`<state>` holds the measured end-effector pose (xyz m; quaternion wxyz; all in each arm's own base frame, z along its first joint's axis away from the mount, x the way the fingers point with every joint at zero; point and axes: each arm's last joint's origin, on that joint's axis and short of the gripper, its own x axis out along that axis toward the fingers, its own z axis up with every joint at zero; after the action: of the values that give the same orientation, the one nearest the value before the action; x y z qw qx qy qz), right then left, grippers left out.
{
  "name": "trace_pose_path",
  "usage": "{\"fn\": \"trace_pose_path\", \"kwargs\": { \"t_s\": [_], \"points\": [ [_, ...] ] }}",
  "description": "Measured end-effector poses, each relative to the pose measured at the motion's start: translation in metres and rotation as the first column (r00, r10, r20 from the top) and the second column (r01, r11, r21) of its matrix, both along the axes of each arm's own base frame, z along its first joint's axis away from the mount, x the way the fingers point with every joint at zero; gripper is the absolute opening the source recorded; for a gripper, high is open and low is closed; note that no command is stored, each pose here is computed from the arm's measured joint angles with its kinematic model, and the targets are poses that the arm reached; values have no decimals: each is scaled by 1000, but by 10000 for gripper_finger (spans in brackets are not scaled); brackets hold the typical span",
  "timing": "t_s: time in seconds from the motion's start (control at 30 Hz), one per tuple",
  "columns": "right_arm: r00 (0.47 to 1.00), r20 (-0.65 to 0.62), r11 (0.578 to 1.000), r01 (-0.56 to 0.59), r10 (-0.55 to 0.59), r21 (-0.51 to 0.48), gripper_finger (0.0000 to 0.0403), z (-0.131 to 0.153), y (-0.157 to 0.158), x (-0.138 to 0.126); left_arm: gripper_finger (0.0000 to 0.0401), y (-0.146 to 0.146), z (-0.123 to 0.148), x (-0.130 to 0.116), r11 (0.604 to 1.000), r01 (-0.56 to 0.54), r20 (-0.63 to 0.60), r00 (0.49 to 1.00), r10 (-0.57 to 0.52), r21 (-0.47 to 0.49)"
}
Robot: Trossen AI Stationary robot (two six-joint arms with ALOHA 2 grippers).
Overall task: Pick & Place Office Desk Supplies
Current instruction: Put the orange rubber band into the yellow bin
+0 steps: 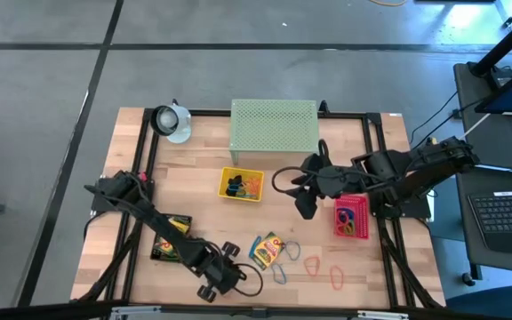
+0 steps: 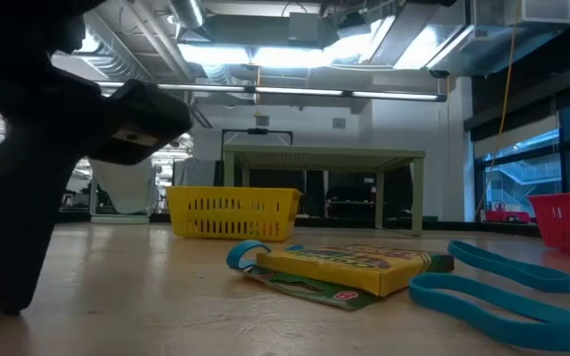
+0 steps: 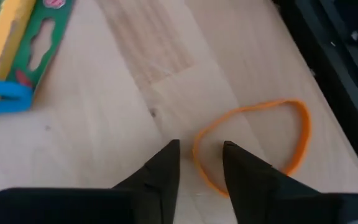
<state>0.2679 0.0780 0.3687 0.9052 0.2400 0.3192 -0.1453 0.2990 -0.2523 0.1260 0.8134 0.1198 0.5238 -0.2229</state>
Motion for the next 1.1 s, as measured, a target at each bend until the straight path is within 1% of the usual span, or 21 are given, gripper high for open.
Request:
{"fn": "trace_pose_path", "kwargs": {
  "t_s": [0.07,0.17,0.27,0.37,0.43,0.53,0.63,0.7,0.8,0.93,1.03,1.1],
  "points": [
    [1000,0,1000,-7,7,0,190,0,2,-1,83,3,-5,0,999,-41,-36,999,41,7],
    [1000,0,1000,-13,13,-1,190,0,3,-1,20,3,-15,0,998,-55,-72,996,56,7],
    [1000,0,1000,-18,18,-4,190,0,5,-2,5,5,-23,2,993,-119,-106,987,120,11],
    [1000,-2,1000,-22,22,-5,190,0,6,-2,3,8,-24,2,985,-173,-128,977,172,10],
    [1000,-4,1000,-24,24,-6,190,0,6,-2,2,10,-19,3,980,-200,-124,972,199,8],
    [1000,-11,1000,-27,27,-11,190,-1,6,-3,2,14,-4,4,965,-260,-102,961,257,-23],
    [999,-26,1000,-27,26,-16,190,-2,6,-4,2,18,17,3,957,-284,-53,958,282,-51],
    [999,-29,1000,-27,26,-17,190,-2,6,-4,2,26,30,-4,951,-309,-30,951,309,3],
    [999,-29,1000,-25,24,-18,190,-2,6,-4,1,36,55,-8,931,-364,13,931,364,7],
    [999,-27,1000,-20,20,-22,190,-2,5,-4,1,55,84,-16,914,-405,40,914,404,18],
    [999,-27,1000,-20,19,-24,190,-2,5,-4,1,74,107,-18,897,-441,93,894,438,13],
    [1000,-24,999,-10,10,-35,190,-2,5,-4,1,91,118,-18,874,-485,121,870,477,36]
  ]
}}
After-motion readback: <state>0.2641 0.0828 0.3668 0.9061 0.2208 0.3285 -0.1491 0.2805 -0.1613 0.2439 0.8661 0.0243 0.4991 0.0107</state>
